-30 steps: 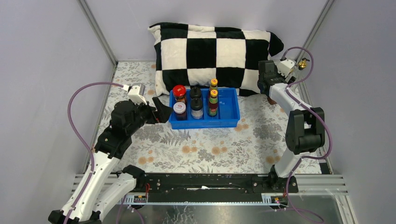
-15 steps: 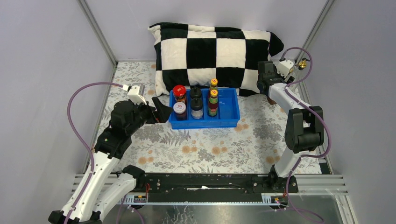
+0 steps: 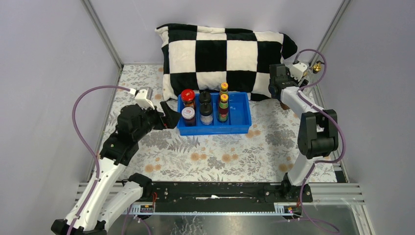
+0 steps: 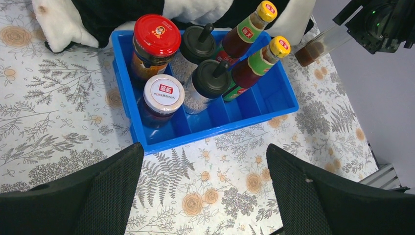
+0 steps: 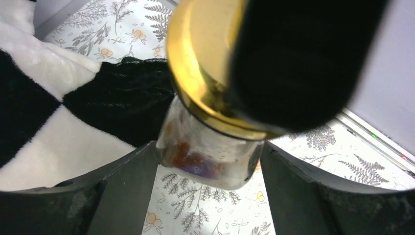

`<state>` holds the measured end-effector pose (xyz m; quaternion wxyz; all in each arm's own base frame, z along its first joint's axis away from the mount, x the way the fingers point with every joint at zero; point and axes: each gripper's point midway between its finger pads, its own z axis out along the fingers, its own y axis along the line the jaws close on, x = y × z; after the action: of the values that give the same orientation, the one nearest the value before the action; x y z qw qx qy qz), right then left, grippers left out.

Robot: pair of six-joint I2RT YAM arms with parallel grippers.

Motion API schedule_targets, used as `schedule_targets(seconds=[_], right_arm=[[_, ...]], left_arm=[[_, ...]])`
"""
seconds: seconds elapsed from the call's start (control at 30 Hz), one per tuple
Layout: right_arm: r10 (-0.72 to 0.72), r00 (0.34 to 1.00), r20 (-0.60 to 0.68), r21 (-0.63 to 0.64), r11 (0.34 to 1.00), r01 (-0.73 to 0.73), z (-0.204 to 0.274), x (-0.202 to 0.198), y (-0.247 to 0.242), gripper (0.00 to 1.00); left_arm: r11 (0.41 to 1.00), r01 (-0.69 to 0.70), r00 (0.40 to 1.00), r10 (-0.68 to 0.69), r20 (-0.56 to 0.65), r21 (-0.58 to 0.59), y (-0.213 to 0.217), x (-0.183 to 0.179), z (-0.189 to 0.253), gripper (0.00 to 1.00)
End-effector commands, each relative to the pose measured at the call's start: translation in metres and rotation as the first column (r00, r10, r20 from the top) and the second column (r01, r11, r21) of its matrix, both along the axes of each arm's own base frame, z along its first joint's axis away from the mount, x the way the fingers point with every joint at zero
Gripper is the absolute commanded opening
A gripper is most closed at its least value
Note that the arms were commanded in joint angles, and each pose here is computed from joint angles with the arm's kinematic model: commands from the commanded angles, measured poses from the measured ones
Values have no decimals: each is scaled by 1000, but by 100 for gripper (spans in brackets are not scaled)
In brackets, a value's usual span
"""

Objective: Organize the condiment bottles
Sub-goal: Pick up the bottle from the center of the board.

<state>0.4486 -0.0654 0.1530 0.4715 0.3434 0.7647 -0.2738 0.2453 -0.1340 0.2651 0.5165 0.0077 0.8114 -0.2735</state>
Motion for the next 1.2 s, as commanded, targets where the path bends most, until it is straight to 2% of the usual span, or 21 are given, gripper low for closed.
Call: schedule_targets(seconds=[0.0,0.23,0.4,0.57,0.9,1.17], right_arm=[[-40,997,72,-40,998,43,22,13,-3,81],[-16,998,59,-44,999,18,20,21,0,77],[-3,998,55,-42,999,5,17,23,1,69],[14,999,42,-29,1000,-12,9,18,4,56],[56,997,52,-2,998,-56,8,-13,18,40],[126,991,53,17,992,-127,12,-33,38,40]], left_arm=[[1000,18,999,-19,26,7,-1,3,9,99],[1000,8,999,-8,35,0,0,2,11,99],[1000,7,999,-6,36,-1,1,0,11,99],[1000,7,999,-7,31,-1,1,0,9,99],[1000,7,1000,-6,27,-13,0,0,10,99],[1000,2,1000,-2,21,-21,0,-1,13,99]])
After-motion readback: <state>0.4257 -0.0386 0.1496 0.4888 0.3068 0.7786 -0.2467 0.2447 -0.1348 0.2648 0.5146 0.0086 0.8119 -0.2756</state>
